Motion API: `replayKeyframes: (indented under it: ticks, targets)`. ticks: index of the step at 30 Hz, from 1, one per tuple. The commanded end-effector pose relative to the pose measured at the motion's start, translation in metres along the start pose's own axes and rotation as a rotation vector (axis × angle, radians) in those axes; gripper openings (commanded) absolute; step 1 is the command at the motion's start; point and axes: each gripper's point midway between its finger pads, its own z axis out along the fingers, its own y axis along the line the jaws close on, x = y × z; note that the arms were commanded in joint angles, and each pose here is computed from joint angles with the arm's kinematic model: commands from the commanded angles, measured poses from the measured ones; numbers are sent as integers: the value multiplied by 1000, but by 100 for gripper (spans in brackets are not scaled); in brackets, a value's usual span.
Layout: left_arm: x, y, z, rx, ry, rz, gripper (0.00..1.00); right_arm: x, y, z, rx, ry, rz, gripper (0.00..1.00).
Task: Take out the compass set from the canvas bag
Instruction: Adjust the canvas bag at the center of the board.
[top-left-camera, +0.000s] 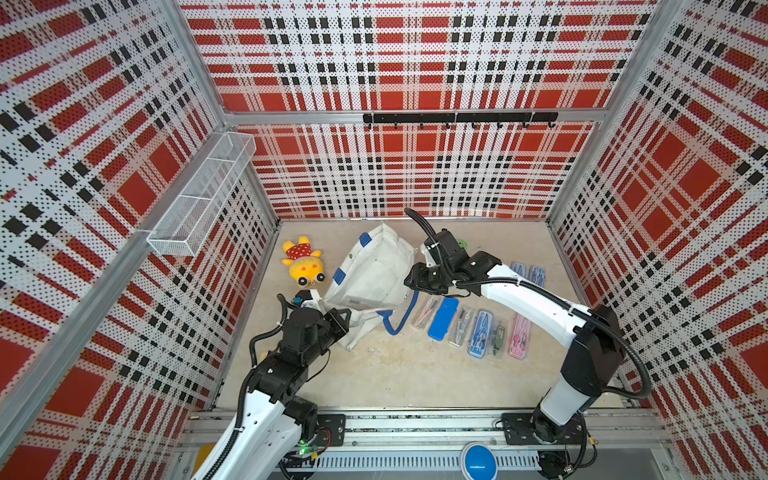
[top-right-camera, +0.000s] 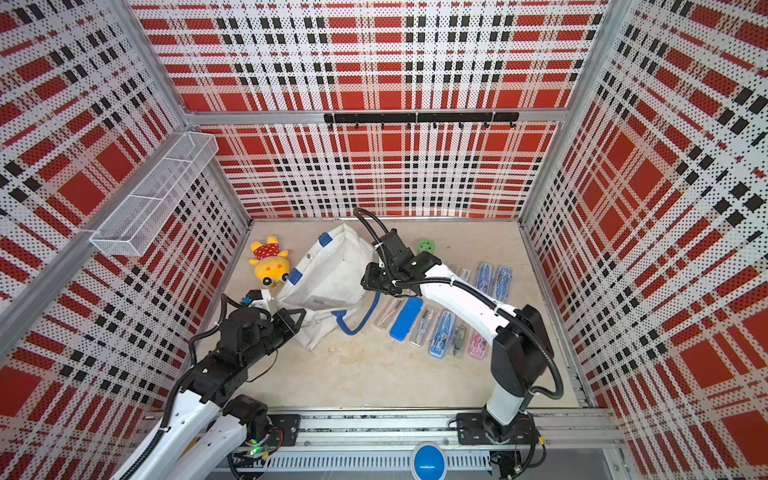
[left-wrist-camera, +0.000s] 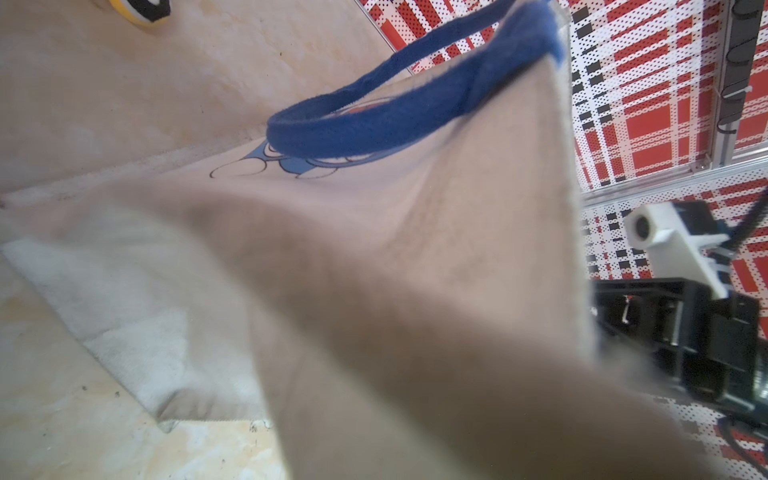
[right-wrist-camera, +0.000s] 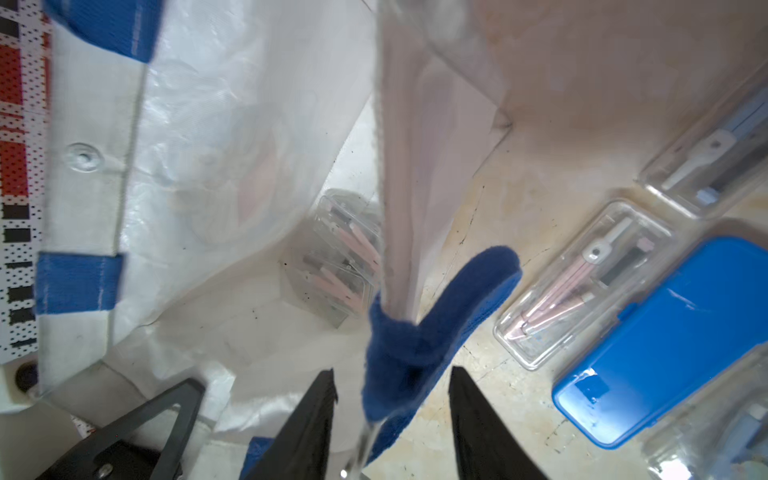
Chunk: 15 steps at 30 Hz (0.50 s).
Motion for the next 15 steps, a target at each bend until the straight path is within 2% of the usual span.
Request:
replayKeyframes:
  ticks: [1,4,6,11,12,15]
  targets:
    - [2,0,-8,-30,31,20,23,-4,1,2,15,-12,9,27]
    - [-5,2,-23,-95,27,55,42,-3,-1,5,22,-10,19,14]
    - [-14,-1,-40,-141,10,92,54,-3,0,6,16,-11,19,11]
    - [-36,-48,-67,-59,7,224,71,-3,-1,4,17,-16,3,10]
    - [-38,-53,-66,-68,33,261,79,-3,-1,3,17,-18,-4,10]
    - [-48,-61,-57,-147,101,361,83,-3,-3,3,15,-14,-13,10]
